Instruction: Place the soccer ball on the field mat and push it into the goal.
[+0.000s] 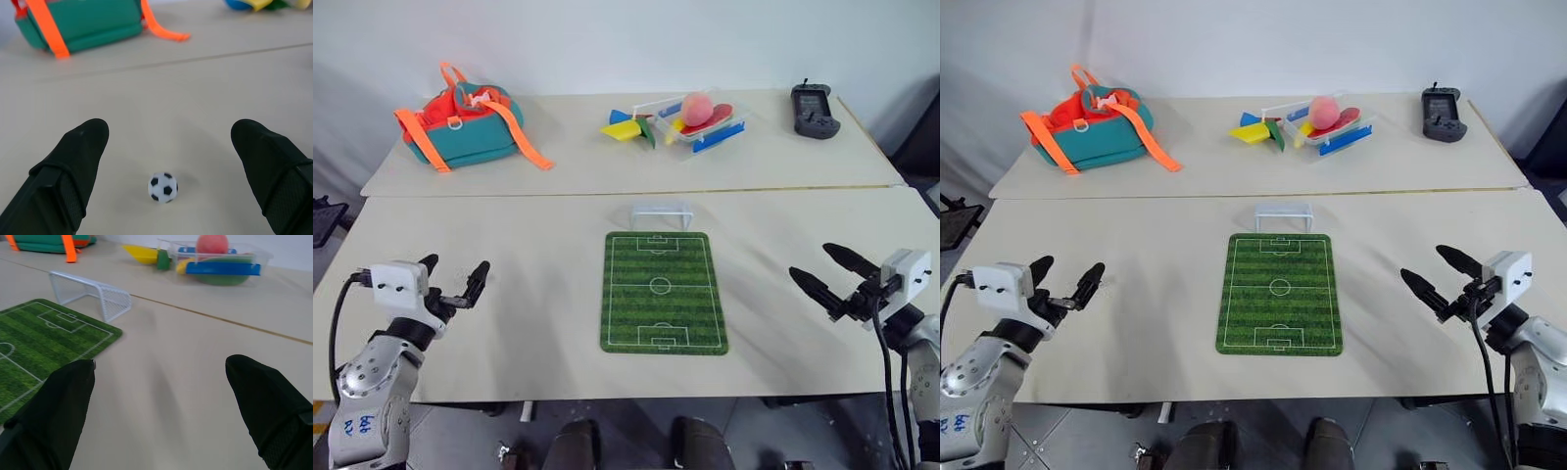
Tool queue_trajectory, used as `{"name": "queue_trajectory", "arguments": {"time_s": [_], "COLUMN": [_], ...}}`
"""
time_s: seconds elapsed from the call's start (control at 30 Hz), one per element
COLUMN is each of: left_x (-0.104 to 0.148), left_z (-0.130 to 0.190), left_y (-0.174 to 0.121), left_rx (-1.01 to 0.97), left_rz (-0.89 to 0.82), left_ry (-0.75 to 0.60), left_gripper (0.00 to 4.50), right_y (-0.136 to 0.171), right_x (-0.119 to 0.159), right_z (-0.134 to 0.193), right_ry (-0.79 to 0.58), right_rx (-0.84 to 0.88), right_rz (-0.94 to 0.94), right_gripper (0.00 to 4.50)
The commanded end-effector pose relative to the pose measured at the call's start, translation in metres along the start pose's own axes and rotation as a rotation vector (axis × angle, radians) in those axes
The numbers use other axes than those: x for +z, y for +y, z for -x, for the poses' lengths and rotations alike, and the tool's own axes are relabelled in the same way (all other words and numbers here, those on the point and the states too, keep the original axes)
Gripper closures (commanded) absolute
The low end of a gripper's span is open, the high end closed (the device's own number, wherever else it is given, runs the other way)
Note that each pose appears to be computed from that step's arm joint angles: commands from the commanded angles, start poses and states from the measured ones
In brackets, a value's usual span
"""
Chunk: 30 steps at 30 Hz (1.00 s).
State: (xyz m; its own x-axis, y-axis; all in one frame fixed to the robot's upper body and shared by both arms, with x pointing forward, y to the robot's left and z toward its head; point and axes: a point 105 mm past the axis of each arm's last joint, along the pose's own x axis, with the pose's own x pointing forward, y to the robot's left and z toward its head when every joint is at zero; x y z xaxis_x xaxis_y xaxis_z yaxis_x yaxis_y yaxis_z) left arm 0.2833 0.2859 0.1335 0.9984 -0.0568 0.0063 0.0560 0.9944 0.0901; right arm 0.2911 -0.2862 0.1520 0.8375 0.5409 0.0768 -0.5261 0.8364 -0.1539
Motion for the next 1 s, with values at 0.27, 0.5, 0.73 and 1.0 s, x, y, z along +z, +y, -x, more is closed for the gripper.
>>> {"name": "queue_trajectory", "arguments": {"time_s": [0.27,0.5,0.73,1.0], "left_x": [-0.035,-0.048,-0.050,-0.024], "left_z": [-0.015,-0.029,-0.033,-0.027], "left_y": [-0.006,-0.001,0.001,-0.050], "left_rx": [-0.020,-0.040,-0.058,-0.359], "left_rz": [0.061,0.047,0.029,-0.026], "left_ry": [0.151,0.173,0.161,0.047], "left_gripper": [0.02,0.62,2.77,3.63], "right_y": [0.011,0.008,0.004,0.011], "right_x": [0.017,0.021,0.022,0.029], "right_z": [0.008,0.012,0.015,0.019], "right_ry": [-0.007,0.006,0.013,0.001], "right_rx": [0.095,0.094,0.079,0.141], "right_rz": [0.029,0.037,0.040,0.036], "right_gripper": [0.00,0.00,0.00,0.00]}}
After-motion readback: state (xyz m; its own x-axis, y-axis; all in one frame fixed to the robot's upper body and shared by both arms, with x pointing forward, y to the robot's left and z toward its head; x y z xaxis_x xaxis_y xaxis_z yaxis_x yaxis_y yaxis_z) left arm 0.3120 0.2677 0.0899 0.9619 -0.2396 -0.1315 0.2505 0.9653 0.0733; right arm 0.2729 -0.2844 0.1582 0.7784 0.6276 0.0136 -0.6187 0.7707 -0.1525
